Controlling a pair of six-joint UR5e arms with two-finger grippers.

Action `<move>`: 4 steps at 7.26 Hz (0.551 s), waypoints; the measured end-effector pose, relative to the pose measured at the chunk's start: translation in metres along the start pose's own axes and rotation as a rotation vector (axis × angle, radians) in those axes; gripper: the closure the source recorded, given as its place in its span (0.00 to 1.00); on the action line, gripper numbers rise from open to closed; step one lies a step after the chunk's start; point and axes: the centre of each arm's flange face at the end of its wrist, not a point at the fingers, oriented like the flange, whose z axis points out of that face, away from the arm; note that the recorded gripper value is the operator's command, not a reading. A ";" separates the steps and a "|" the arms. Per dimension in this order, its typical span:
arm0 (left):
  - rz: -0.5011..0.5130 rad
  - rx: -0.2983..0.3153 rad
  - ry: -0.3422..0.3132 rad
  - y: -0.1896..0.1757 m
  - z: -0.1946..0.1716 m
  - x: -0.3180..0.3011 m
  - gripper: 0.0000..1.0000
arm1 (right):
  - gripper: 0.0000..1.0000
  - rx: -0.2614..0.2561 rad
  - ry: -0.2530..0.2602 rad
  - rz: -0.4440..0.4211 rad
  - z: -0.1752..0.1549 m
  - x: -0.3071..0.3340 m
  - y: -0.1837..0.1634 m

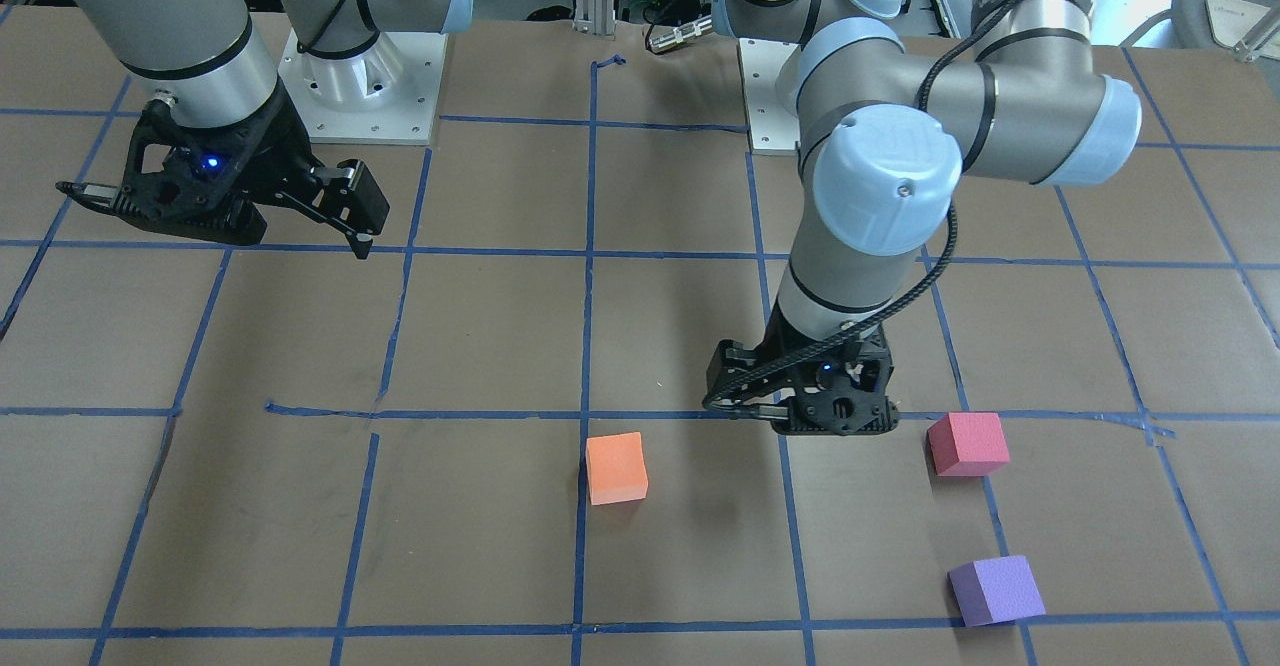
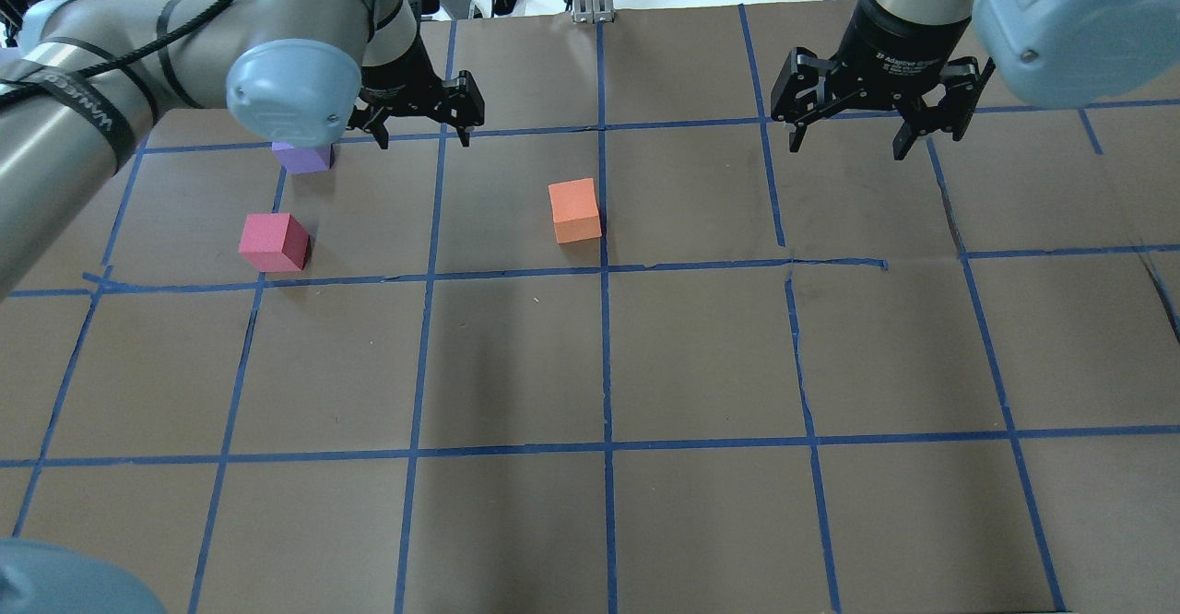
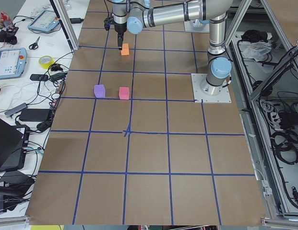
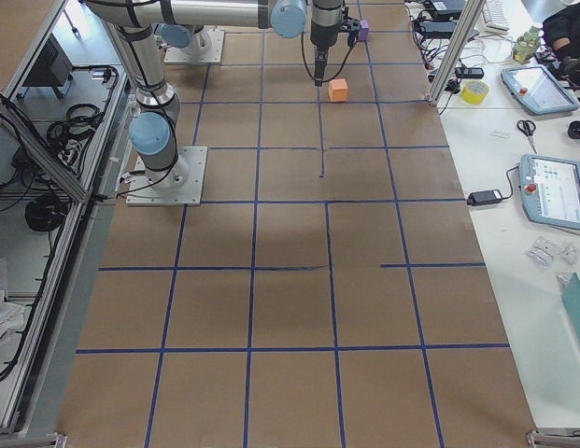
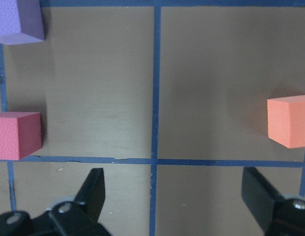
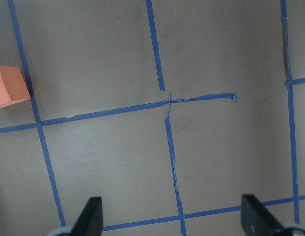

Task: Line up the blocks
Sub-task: 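Reach the left gripper to the orange cube and grasp it while the right arm withdraws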

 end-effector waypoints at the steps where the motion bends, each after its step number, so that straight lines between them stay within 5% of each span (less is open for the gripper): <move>1: 0.006 0.017 0.006 -0.003 0.013 0.022 0.00 | 0.00 0.000 0.000 0.000 0.002 0.001 0.002; 4: -0.031 0.057 0.040 -0.009 0.066 0.079 0.00 | 0.00 0.009 0.001 0.000 -0.003 0.001 0.003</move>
